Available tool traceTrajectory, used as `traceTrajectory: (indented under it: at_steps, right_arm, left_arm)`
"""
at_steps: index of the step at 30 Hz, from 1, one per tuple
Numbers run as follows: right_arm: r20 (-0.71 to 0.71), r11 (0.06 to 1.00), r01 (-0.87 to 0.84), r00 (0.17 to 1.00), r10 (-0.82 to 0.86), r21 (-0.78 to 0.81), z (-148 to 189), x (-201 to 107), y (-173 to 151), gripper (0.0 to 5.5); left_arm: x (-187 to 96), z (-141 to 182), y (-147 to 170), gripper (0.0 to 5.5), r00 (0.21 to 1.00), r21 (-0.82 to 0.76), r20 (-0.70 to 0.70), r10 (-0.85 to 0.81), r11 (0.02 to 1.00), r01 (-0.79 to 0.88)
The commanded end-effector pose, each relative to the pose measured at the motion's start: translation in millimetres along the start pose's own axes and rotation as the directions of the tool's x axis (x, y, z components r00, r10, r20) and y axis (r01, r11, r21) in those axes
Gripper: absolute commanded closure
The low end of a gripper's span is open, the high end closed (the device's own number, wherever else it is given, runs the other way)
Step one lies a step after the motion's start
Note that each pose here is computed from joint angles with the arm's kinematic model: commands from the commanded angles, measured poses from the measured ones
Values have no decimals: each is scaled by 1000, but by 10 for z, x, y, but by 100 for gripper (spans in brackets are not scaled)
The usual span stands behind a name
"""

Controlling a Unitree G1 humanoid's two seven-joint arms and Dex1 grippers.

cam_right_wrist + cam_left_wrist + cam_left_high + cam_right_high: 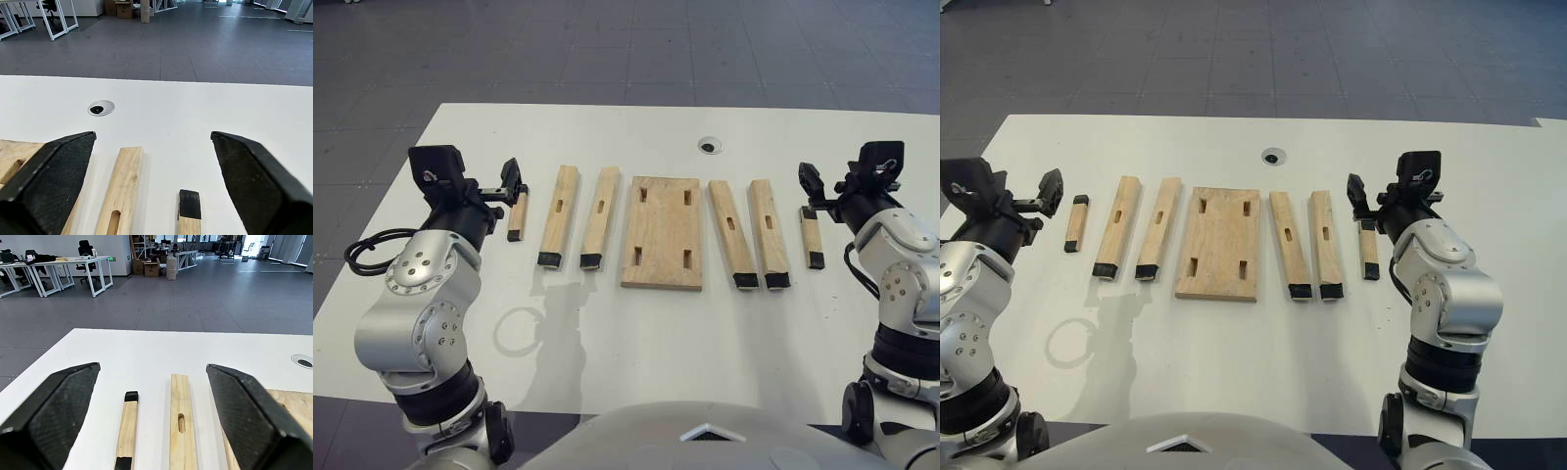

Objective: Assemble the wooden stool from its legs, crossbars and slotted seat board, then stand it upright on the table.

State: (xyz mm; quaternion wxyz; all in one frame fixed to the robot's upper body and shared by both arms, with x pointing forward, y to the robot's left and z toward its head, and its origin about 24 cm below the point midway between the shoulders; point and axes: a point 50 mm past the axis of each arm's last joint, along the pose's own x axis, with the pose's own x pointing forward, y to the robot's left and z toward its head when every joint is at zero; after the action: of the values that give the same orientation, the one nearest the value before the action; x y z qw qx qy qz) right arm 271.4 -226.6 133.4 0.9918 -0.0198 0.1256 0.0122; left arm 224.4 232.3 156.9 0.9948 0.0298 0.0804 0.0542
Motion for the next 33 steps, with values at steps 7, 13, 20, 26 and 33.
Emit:
traceTrajectory:
  at_steps: [7, 13, 20, 26, 33]
  right_arm:
    - [-13, 1000, 3, 1000, -3, -8, -22, 23, 19, 118]
    - [-19, 1000, 3, 1000, -3, -4, -47, 27, 34, 118]
    - [-10, 1000, 11, 1000, -11, -8, -20, 36, 16, 118]
    - [-20, 999, 24, 999, -25, -35, 33, 15, -88, 118]
    - [-177, 996, 10, 984, -25, -84, -310, -100, -255, 118]
  left_arm:
    - [45, -1, 0, 146, 1000, 13, 6, -1, 1000, 1]
    - [44, -11, -29, 146, 1000, 37, -3, -23, 999, 23]
    - [59, 8, -91, 146, 998, 50, 5, -60, 997, 59]
    - [41, -1, -85, 146, 999, 54, 8, -47, 997, 46]
    - [-4, -20, -74, 146, 1000, 60, 3, -29, 998, 29]
